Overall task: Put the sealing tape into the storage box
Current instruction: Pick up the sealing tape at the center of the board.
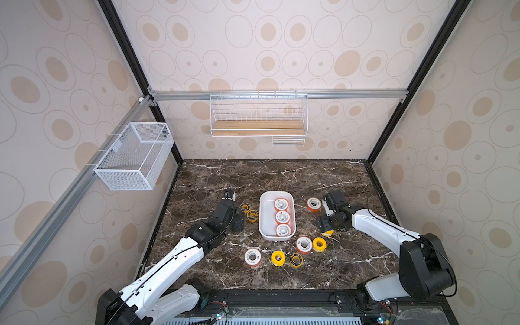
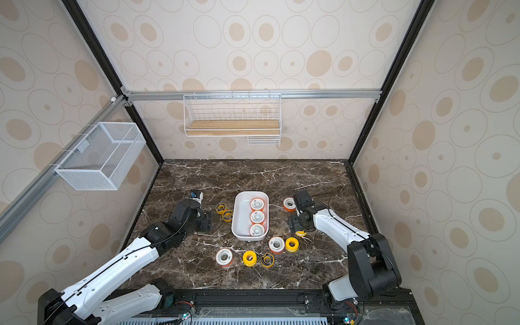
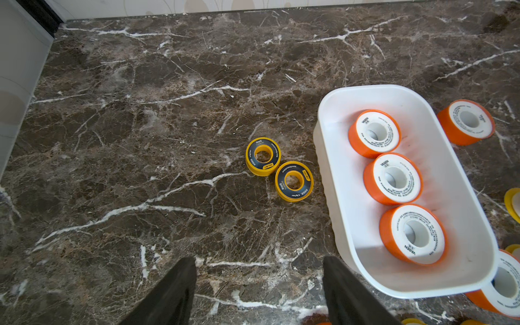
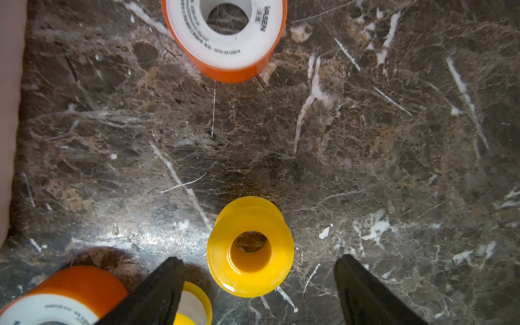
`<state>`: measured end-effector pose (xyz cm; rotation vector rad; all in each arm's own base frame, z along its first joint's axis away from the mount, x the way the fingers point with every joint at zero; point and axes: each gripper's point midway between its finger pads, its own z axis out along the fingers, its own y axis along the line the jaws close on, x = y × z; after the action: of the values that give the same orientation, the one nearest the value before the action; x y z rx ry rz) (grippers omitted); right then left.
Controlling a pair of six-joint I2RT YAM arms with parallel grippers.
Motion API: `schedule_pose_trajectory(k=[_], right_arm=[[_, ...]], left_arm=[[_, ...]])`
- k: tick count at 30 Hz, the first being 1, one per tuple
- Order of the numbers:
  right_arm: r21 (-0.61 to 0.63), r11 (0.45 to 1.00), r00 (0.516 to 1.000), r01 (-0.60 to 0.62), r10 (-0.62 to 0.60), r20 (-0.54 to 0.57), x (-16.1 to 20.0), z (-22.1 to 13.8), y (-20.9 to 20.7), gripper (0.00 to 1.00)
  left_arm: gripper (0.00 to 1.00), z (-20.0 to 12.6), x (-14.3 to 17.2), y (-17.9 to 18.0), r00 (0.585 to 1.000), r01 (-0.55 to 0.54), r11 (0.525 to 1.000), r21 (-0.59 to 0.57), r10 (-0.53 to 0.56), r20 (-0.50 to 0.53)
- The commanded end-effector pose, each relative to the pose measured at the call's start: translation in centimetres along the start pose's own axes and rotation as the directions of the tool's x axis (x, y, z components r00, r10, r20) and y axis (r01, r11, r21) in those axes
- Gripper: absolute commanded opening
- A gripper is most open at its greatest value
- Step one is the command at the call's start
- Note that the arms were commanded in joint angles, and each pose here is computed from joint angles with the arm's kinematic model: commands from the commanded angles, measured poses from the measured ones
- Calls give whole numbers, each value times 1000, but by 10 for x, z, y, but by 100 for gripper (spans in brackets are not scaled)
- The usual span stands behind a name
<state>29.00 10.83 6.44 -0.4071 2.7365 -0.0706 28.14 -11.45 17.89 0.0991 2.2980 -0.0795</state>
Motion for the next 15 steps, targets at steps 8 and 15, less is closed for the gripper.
schedule_pose_trajectory(k=[8, 15], right_arm=[[-45, 999, 996, -28, 24, -84, 16, 17, 9, 91], [-22, 999, 992, -50, 47, -116, 21, 26, 7, 88]], left_arm=[[75, -1, 1, 6, 1000, 7, 1000, -26, -7, -1], [78, 2, 3, 6, 1000, 1, 1000, -31, -1, -10]])
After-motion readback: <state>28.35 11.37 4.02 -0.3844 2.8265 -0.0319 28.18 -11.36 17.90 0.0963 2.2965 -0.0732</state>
